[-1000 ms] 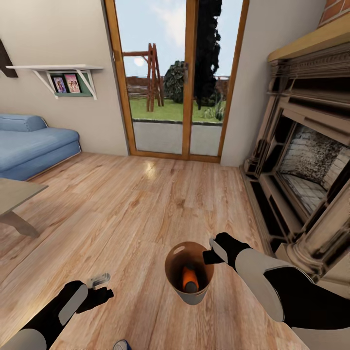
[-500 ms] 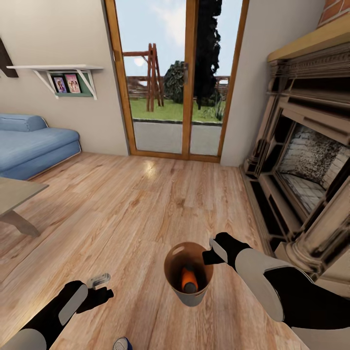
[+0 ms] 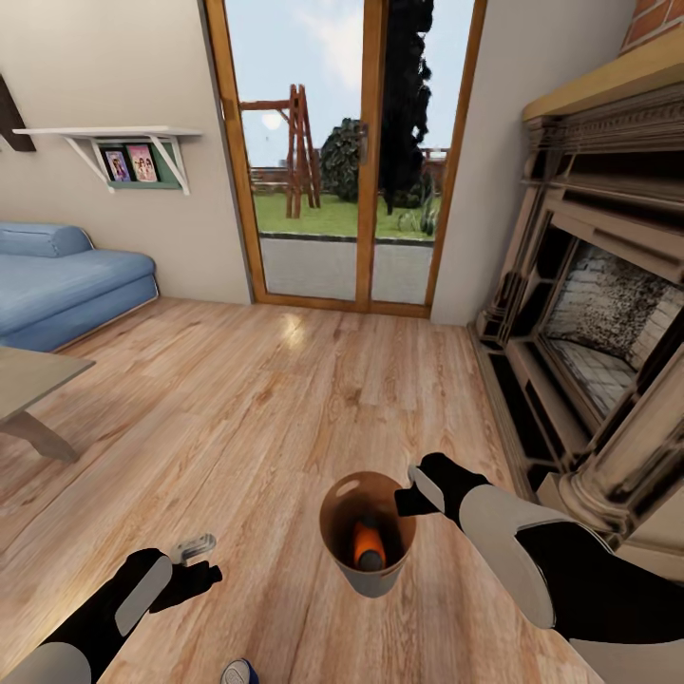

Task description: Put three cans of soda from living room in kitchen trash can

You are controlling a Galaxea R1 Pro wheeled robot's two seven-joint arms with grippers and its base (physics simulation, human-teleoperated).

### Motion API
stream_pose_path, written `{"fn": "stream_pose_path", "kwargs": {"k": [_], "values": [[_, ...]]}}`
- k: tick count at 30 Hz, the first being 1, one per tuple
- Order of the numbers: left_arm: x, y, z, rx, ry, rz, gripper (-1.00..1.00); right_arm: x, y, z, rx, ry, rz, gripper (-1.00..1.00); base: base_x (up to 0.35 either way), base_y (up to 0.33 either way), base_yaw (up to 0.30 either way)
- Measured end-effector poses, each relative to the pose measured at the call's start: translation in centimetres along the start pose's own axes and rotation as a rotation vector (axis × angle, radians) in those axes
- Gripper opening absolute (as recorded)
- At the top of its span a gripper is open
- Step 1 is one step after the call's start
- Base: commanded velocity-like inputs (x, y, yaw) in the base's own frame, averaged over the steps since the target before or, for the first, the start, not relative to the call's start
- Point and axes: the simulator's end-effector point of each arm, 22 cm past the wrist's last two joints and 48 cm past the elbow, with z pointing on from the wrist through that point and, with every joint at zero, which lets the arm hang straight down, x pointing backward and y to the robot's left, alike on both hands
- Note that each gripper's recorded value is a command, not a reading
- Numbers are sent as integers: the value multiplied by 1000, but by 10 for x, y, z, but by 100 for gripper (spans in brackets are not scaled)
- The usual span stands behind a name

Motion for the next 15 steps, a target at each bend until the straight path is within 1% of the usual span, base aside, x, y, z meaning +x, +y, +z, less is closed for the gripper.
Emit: {"fn": "stream_pose_path", "kwargs": {"k": [4,15], "values": [[0,0,0,-3,0,1,100,-4,1,-2,-5,-11,5,-100,0,0,0],[1,1,0,-4,1,2,100,-6,1,-2,-5,-15,5,-100,0,0,0]]}}
